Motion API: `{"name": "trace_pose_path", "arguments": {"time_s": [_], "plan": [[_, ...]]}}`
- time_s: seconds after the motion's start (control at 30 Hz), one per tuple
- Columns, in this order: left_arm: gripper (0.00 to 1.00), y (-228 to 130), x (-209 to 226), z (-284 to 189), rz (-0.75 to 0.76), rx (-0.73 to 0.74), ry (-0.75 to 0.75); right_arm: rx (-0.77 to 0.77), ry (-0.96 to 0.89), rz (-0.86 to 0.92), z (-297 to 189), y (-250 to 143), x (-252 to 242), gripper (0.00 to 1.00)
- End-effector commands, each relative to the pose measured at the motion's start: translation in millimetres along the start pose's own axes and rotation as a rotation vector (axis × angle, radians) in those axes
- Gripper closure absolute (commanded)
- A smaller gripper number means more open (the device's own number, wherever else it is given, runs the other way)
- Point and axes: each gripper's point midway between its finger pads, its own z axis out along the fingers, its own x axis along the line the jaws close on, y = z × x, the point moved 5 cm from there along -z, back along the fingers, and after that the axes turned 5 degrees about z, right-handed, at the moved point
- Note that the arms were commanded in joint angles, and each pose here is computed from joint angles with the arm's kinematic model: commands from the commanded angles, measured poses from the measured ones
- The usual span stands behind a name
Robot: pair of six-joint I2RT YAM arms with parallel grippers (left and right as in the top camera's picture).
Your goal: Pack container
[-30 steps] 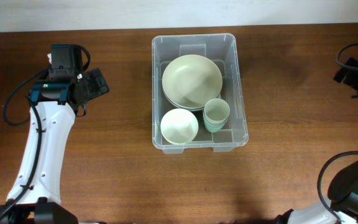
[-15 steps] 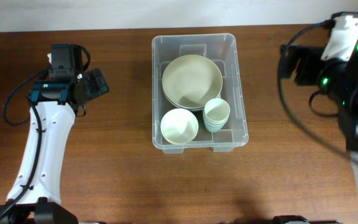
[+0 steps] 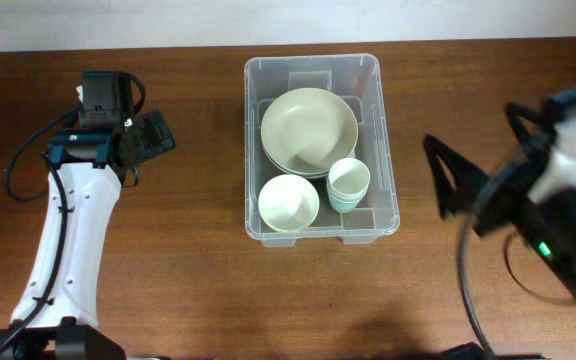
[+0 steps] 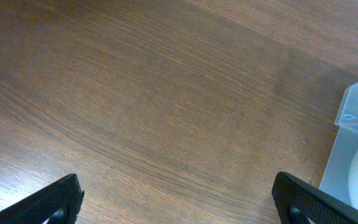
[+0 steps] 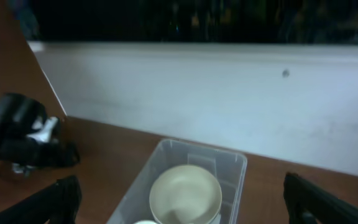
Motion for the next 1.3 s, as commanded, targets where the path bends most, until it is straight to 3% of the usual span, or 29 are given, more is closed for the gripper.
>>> {"name": "trace_pose_path", "arguments": {"time_s": [0.0,0.17,0.37,0.63,0.7,1.0,1.27], "plan": [[0.01,5,2,-2,-0.008,-0.018,0.011,-0.051,0.010,-0.004,-27,-2,4,0.01],[0.01,5,2,-2,-0.008,-0.018,0.011,-0.057,-0.030,-0.002,-60,-26,-1,0.01],[0.00,5,2,-2,-0.008,-0.018,0.011,-0.002,-0.077,0.006,-64,-116,-20,0.01],[0.01,5,2,-2,-0.008,-0.018,0.011,-0.210,-0.199,-0.005,-13,-184,-61,0.01],[0.01,5,2,-2,-0.008,-0.018,0.011,-0.327,-0.219,-0.015,8,-208,-76,0.01],[0.01,5,2,-2,-0.008,-0.018,0.011,-0.500,-0.256,-0.039,19,-249,-98,0.01],[0.01,5,2,-2,-0.008,-0.018,0.011,-0.385,-0.316,-0.054,29,-277,-111,0.01]]}}
